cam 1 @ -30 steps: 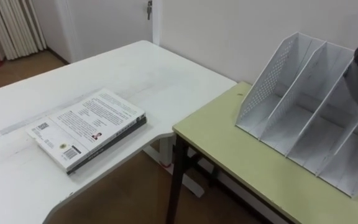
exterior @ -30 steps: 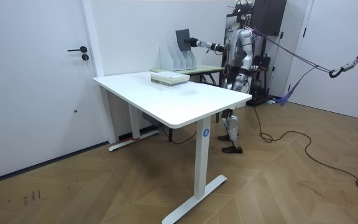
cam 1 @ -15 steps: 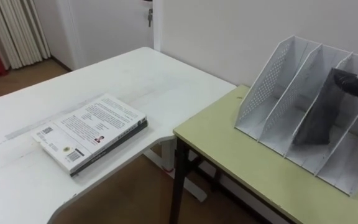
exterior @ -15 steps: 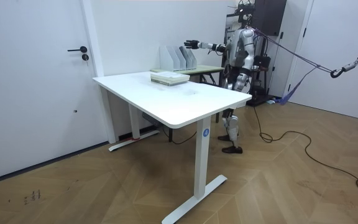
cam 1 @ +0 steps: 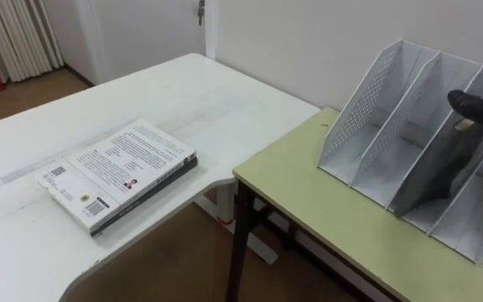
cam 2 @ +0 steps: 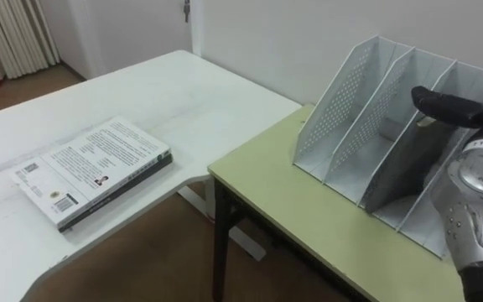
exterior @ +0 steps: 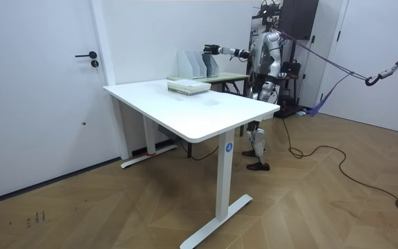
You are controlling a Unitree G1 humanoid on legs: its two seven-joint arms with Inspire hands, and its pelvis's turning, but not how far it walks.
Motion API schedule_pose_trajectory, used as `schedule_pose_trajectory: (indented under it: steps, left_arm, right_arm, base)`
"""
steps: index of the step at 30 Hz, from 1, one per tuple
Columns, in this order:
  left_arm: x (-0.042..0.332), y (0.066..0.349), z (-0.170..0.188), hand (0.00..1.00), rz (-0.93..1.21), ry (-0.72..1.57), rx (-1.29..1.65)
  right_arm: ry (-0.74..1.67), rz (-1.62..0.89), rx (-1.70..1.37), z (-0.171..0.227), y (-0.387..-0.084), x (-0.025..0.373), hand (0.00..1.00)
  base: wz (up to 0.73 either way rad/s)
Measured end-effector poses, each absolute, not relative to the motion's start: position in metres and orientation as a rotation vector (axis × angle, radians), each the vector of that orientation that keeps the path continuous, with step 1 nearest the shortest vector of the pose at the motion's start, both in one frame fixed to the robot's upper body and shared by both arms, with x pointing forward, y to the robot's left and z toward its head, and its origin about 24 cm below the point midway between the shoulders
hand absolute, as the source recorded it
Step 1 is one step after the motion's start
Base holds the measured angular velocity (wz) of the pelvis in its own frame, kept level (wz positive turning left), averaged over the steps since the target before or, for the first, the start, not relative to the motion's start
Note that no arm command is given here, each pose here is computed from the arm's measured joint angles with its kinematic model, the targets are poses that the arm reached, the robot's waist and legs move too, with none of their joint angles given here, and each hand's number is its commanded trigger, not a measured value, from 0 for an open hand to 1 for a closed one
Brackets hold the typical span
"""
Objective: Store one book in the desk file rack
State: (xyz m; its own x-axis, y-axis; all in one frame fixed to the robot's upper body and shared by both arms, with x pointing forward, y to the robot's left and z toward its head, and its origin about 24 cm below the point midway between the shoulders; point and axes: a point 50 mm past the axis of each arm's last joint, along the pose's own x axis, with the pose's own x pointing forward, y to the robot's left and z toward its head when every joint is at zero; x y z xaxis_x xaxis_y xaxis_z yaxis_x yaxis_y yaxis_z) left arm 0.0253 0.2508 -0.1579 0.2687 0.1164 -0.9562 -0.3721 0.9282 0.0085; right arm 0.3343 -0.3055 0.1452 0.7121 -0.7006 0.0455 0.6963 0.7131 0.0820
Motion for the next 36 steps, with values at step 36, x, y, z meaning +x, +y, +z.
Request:
schedule_pose_trajectory:
  steps: [36]
  left_arm:
    - [0.022, 0.257, -0.159, 0.00, 0.299, 1.262, -0.261]
  right_arm:
    - [-0.493, 0.466, -0.012, 0.222, -0.158, 0.292, 0.00]
  base:
    - [-0.02]
